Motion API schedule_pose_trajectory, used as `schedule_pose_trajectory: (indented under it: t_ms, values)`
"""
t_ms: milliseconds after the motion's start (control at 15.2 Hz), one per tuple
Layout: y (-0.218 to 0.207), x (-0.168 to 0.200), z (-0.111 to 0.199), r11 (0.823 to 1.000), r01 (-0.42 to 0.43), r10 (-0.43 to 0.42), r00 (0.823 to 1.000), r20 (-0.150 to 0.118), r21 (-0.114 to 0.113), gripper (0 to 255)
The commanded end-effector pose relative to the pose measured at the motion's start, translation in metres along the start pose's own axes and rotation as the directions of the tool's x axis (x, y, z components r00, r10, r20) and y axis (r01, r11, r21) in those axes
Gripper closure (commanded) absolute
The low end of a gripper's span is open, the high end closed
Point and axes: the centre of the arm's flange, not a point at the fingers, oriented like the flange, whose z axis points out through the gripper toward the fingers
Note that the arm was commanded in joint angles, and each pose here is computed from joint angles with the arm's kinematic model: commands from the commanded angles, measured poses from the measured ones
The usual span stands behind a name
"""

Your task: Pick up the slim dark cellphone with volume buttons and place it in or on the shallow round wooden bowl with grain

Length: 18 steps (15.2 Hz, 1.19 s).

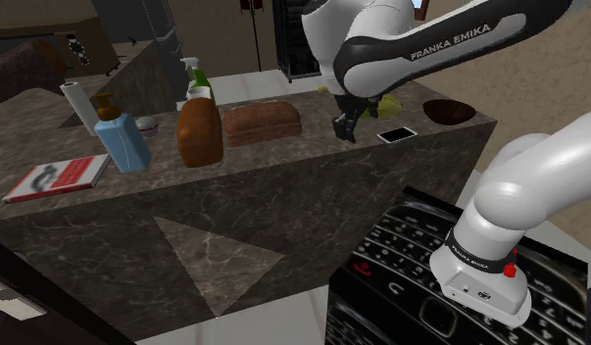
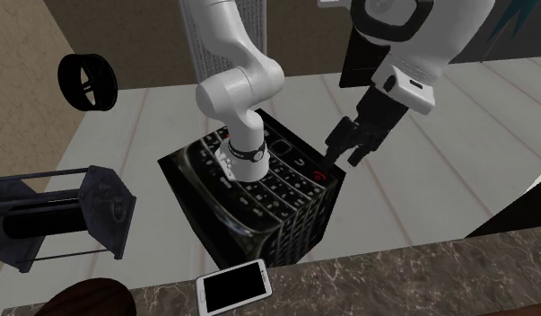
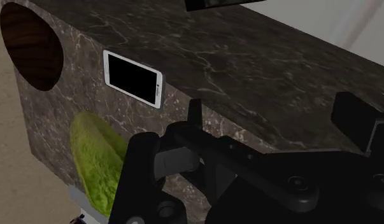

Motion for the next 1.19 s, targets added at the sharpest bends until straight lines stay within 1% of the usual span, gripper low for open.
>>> schedule_pose_trajectory:
  t_ms: [0, 132, 264, 396, 528, 660, 792, 924, 1056, 1122]
  values:
    - [-0.022, 0.008, 0.028, 0.994, -0.004, 0.005, 1.000, 0.008, -0.109, 0]
    - [-0.037, 0.016, 0.056, 0.977, -0.008, 0.012, 1.000, 0.019, -0.213, 0]
    - [-0.049, 0.023, 0.086, 0.949, -0.010, 0.021, 0.999, 0.030, -0.315, 0]
    - [-0.057, 0.029, 0.118, 0.910, -0.011, 0.030, 0.999, 0.040, -0.414, 0]
    - [-0.063, 0.036, 0.150, 0.861, -0.010, 0.040, 0.998, 0.048, -0.508, 0]
    - [-0.064, 0.042, 0.182, 0.803, -0.008, 0.052, 0.997, 0.056, -0.597, 0]
    - [-0.063, 0.047, 0.215, 0.735, -0.005, 0.063, 0.996, 0.062, -0.678, 0]
    - [-0.058, 0.052, 0.247, 0.659, 0.000, 0.076, 0.995, 0.067, -0.752, 0]
    - [-0.049, 0.057, 0.279, 0.576, 0.006, 0.089, 0.994, 0.070, -0.818, 0]
    - [-0.044, 0.059, 0.294, 0.532, 0.010, 0.095, 0.993, 0.072, -0.847, 0]
